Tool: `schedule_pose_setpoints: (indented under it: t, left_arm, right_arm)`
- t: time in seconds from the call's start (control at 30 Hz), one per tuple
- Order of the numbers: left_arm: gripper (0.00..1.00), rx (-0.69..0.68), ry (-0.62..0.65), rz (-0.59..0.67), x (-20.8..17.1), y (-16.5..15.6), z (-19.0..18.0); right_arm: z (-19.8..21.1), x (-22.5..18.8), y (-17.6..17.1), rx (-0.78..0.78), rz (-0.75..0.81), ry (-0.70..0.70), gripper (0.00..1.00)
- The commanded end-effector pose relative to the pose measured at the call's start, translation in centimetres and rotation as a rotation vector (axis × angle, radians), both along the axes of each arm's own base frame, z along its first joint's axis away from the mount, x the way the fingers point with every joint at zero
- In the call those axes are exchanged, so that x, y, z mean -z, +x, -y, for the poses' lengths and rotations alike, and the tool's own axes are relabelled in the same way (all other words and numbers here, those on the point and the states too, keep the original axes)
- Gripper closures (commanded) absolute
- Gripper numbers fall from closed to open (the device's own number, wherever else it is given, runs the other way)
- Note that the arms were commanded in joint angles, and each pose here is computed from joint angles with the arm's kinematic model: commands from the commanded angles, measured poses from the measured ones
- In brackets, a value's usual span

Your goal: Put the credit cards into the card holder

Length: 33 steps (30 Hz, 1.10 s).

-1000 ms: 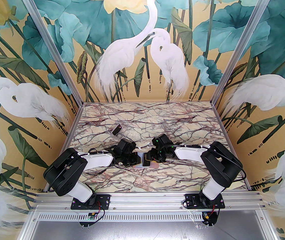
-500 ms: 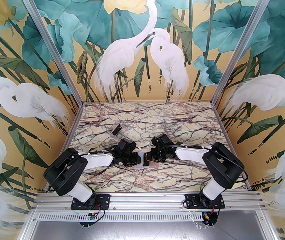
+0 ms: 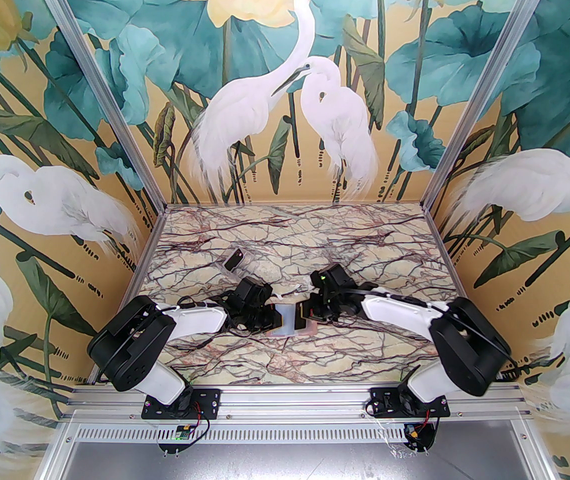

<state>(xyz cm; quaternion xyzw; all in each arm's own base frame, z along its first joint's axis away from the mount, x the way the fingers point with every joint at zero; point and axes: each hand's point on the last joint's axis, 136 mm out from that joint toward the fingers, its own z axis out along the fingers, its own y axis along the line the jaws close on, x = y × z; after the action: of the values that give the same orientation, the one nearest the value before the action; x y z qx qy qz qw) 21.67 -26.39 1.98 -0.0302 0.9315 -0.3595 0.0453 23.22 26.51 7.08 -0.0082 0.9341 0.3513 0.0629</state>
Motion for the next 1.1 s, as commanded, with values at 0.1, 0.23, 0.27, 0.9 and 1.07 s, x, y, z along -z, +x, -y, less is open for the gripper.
schedule_pose_setpoints:
  t: [0.1,0.23,0.27,0.9,1.07]
  left_arm:
    - [0.9,-0.036,0.13,-0.064,3.5,-1.2,-2.3]
    - [0.9,-0.031,0.132,-0.062,3.5,-1.2,-2.3]
    - [0.9,-0.029,0.135,-0.065,3.6,-1.3,-2.3]
    - [0.9,-0.033,0.127,-0.069,3.8,-1.3,-2.2]
    - [0.9,-0.035,0.127,-0.068,3.8,-1.3,-2.2]
  right_arm:
    - [3.2,-0.1,-0.9,0.0,-0.008,-0.067,1.0]
    - [4.4,0.2,-1.8,-0.008,-0.013,-0.107,1.0]
    - [4.6,0.2,-2.0,-0.007,-0.014,-0.112,1.0]
    - [2.5,0.7,-1.4,-0.008,-0.065,-0.011,1.0]
    - [1.5,0.4,-1.1,-0.006,-0.083,0.041,1.0]
